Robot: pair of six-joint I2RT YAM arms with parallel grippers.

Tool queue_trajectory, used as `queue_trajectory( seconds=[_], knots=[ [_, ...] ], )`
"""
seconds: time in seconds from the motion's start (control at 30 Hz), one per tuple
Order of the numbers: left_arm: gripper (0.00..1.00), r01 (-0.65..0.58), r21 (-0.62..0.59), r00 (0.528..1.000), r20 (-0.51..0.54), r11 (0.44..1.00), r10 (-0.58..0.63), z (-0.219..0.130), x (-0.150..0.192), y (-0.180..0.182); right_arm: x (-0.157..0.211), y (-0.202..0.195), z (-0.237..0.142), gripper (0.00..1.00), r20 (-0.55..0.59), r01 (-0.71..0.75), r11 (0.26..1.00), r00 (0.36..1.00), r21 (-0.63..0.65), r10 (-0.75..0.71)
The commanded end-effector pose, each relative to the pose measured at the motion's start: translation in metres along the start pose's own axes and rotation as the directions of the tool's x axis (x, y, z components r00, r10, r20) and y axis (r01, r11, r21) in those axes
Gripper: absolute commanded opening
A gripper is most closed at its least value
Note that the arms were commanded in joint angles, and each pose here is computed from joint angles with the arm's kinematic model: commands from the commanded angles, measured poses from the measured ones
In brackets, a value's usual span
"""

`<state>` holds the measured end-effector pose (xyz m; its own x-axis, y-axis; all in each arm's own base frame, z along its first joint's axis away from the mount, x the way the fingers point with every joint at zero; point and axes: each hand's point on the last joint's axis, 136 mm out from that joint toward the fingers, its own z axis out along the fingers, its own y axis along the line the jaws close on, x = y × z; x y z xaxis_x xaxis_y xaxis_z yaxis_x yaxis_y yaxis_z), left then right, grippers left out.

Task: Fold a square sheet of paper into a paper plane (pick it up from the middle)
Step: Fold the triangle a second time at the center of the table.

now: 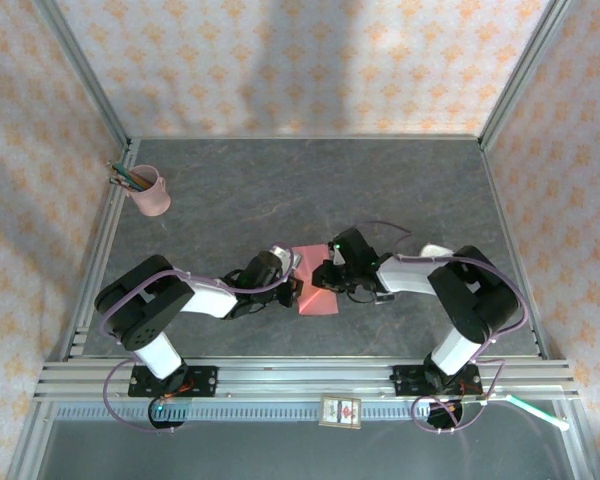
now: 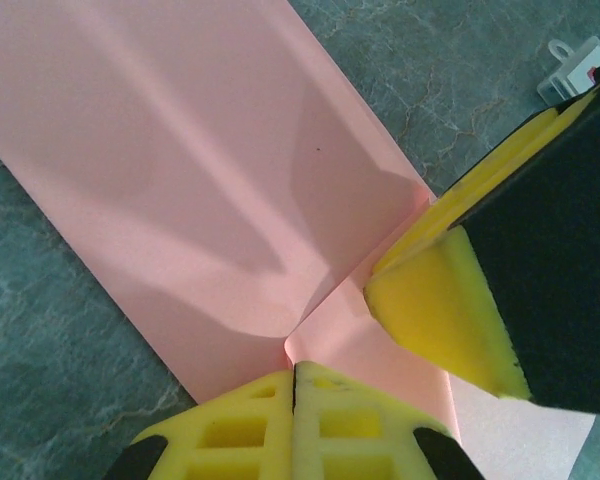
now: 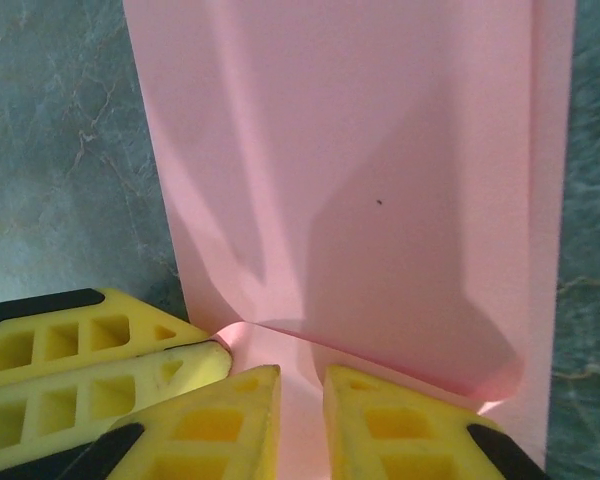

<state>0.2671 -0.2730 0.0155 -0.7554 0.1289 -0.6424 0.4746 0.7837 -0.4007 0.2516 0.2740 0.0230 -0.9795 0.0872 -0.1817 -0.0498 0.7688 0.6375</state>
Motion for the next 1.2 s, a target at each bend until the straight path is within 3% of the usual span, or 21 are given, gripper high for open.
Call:
queue_trajectory(
  seconds=[0.0, 0.2, 0.43, 0.63, 1.17],
  knots=[
    [0.0, -0.031, -0.225, 0.981, -0.193, 0.974, -0.014, -0.002, 0.06, 0.055, -0.004, -0.029, -0.009, 0.19, 0.035, -0.022, 0.994, 0.999, 0.104, 0.019],
    [0.0, -0.034, -0.226, 0.98, -0.198, 0.974, -0.011, -0.001, 0.061, 0.055, -0.018, -0.032, -0.019, 0.19, 0.074, -0.036, 0.992, 0.997, 0.12, 0.027],
    [0.0, -0.035, -0.225, 0.98, -0.198, 0.974, -0.01, -0.001, 0.061, 0.055, -0.023, 0.01, -0.032, 0.21, 0.1, 0.024, 1.0, 0.995, -0.019, -0.022],
    [0.0, -0.036, -0.223, 0.98, -0.201, 0.974, -0.01, 0.0, 0.061, 0.054, -0.022, 0.03, -0.02, 0.21, 0.076, 0.058, 0.997, 0.996, -0.052, -0.054],
    [0.0, -0.044, -0.238, 0.979, -0.206, 0.97, -0.006, -0.001, 0.062, 0.056, -0.018, -0.024, 0.001, 0.19, 0.02, 0.042, 0.995, 0.999, 0.096, -0.044]
  ],
)
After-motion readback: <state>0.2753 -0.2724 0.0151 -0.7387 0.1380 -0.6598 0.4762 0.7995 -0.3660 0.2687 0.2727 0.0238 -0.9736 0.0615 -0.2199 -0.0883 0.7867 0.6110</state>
